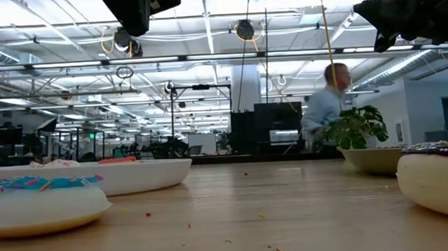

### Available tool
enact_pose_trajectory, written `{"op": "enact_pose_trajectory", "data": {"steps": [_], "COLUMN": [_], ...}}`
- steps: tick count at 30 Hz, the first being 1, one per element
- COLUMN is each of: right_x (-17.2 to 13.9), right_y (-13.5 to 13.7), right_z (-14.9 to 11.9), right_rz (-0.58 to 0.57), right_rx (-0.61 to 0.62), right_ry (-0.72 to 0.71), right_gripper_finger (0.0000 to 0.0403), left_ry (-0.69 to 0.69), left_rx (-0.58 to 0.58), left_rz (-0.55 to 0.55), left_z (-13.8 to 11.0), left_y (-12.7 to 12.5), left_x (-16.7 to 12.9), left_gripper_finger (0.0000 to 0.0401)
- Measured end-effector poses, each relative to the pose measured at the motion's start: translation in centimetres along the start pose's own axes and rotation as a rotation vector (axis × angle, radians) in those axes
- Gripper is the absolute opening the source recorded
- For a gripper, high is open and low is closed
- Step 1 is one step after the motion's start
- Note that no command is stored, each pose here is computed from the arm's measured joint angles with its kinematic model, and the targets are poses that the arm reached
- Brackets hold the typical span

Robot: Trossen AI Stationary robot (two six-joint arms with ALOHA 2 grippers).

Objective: Pick & Place donuts
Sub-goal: Put the small blue donut on the white plate

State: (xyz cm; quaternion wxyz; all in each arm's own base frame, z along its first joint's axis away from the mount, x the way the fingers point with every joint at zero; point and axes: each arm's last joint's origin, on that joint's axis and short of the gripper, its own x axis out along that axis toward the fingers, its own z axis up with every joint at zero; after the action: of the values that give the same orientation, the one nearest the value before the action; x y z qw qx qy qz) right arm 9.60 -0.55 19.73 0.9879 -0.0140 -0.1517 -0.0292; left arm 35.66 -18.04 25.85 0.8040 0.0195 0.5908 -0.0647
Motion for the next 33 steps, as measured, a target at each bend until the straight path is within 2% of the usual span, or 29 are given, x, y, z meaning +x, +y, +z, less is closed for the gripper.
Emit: {"op": "enact_pose_trajectory", "data": {"steps": [4,9,16,22,33], "right_x": [0.0,0.0,0.0,0.0,0.0], "right_y": [0.0,0.0,0.0,0.0,0.0], "right_z": [0.0,0.0,0.0,0.0,0.1], "right_rz": [0.000,0.000,0.000,0.000,0.000], "right_rx": [0.000,0.000,0.000,0.000,-0.008], "right_ry": [0.000,0.000,-0.005,-0.006,-0.007], "right_gripper_finger": [0.0000,0.0000,0.0000,0.0000,0.0000], "left_ry": [0.000,-0.008,0.027,0.027,0.016], "left_rx": [-0.005,-0.106,-0.066,-0.080,-0.100], "left_rz": [-0.001,-0.006,-0.071,-0.071,-0.060], "left_z": [0.0,0.1,-0.3,-0.6,-0.7], "left_y": [-0.1,-0.2,-2.1,-2.8,-3.1], "left_x": [0.0,0.4,1.5,1.4,1.3], "left_gripper_finger": [0.0005,0.0012,0.0011,0.0004,0.0020]}}
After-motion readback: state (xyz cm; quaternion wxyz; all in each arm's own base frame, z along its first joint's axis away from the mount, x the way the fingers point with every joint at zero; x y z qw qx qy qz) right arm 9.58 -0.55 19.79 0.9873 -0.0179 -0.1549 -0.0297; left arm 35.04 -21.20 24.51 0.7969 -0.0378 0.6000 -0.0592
